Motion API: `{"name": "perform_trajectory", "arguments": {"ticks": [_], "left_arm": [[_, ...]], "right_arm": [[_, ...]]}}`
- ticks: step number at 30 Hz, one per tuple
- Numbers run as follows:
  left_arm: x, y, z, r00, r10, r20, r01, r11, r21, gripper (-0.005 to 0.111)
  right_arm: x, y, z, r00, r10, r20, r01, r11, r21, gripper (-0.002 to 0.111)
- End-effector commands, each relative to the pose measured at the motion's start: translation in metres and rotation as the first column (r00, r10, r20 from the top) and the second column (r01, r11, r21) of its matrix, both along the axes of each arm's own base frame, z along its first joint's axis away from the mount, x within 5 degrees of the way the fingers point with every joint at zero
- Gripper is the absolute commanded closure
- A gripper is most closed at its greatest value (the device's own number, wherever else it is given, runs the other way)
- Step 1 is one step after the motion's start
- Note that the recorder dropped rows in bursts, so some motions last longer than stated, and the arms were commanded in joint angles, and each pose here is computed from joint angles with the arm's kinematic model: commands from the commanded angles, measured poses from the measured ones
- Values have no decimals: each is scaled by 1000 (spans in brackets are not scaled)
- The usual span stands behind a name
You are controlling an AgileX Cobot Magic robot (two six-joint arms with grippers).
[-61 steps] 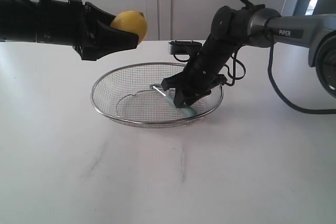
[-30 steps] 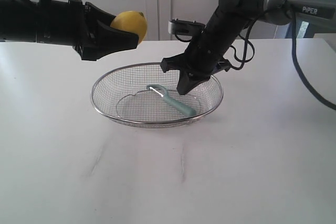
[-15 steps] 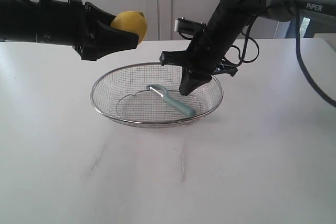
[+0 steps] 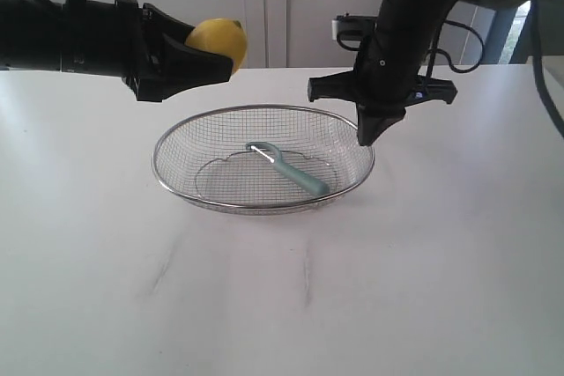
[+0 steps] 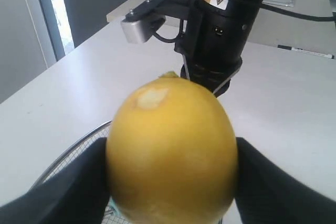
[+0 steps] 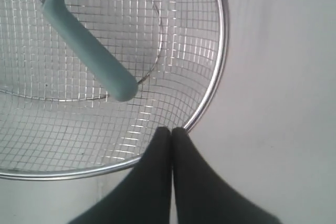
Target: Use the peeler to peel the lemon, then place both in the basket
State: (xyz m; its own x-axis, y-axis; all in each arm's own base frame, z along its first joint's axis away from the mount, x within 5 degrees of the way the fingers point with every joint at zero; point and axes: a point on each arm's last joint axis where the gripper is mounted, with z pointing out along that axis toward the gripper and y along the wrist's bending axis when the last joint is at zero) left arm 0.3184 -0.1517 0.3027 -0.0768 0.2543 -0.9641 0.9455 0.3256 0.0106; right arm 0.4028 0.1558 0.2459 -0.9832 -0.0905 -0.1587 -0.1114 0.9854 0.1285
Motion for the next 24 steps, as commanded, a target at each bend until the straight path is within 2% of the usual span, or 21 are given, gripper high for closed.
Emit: {"name": "perform_trajectory", "arguments": {"ticks": [1, 16, 24], "left_arm": [[-2, 0, 5, 1000, -5, -3, 5, 999, -35, 107], [-2, 0, 5, 999, 7, -50, -9, 999, -51, 107], [-1, 0, 5, 999, 10, -50, -12, 999, -50, 107]], "right_arm": [[6, -22, 6, 998, -65, 7, 65, 998, 7, 108], [26, -113, 8, 950, -312, -28, 313, 945, 96, 108], [26, -122, 7, 944, -328, -25, 329, 940, 88, 108]]}}
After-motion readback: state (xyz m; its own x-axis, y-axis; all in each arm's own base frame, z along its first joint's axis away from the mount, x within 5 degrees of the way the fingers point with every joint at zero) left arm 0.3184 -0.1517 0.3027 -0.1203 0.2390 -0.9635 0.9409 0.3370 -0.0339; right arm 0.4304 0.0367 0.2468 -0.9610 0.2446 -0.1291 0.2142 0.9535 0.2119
